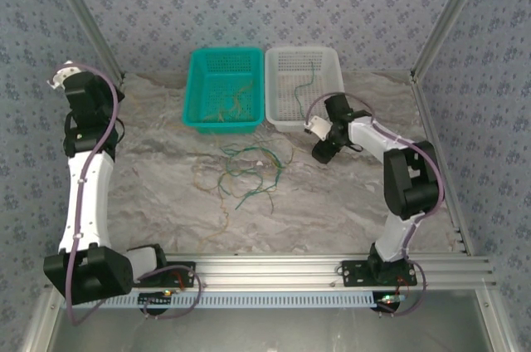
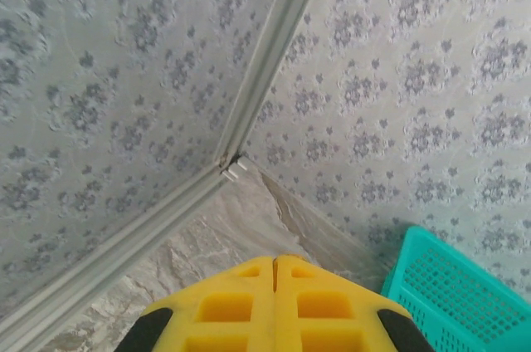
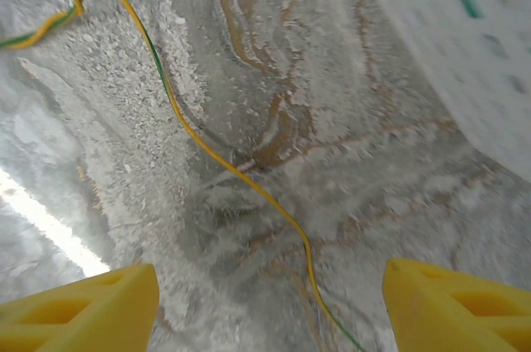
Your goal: Untangle the cables
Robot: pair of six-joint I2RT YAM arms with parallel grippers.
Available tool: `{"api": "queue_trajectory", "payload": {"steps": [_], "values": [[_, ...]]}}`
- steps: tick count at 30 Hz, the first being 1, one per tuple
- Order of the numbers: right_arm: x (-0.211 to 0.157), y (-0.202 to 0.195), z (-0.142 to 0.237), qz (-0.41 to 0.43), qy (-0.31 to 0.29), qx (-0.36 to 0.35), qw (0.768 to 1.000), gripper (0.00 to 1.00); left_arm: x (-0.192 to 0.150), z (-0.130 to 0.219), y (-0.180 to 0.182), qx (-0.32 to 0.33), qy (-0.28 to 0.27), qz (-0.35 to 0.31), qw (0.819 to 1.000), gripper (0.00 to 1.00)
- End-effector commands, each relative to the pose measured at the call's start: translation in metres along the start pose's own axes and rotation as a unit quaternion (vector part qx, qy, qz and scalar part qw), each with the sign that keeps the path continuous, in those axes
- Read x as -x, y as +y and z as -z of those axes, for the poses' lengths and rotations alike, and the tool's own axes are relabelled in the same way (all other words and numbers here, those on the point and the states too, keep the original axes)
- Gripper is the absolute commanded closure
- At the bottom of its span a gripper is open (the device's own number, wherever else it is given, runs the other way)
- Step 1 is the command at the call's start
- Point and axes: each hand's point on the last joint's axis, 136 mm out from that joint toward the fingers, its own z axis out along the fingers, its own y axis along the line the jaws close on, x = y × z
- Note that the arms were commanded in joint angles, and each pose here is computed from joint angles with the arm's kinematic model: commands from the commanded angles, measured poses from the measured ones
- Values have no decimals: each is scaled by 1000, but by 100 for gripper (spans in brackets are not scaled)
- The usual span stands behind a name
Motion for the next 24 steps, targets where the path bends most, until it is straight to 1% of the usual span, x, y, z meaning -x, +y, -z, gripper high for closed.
{"api": "queue_trajectory", "payload": {"steps": [1,2,6,9,11,12,14,16,17,19,22,24], "values": [[7,3,-17,55,-3,14,998,27,-3,3,-22,-46,3,-5,999,100],[10,5,-21,66,-5,13,998,28,-5,4,-26,-50,6,-12,999,100],[23,8,-33,89,-25,-2,996,28,-18,11,-44,-78,24,-20,996,100],[24,13,-44,98,-6,8,995,31,-29,17,-61,-101,37,-37,993,100],[21,13,-50,109,11,1,994,33,-31,22,-66,-107,36,-43,993,100],[22,13,-50,110,7,-1,994,33,-31,23,-66,-107,34,-43,993,100],[27,16,-45,109,-11,1,994,41,-30,25,-67,-111,32,-43,992,100],[30,20,-40,109,-29,7,994,44,-28,26,-69,-115,31,-39,992,100],[30,22,-40,110,-28,9,994,43,-29,26,-71,-120,33,-38,991,100],[27,19,-39,107,-18,-11,994,41,-30,27,-75,-125,34,-38,991,100],[34,12,-26,85,-40,-25,995,37,-33,28,-86,-142,39,-46,988,100],[38,8,-13,72,-48,-32,996,35,-36,32,-101,-161,46,-62,984,100]]}}
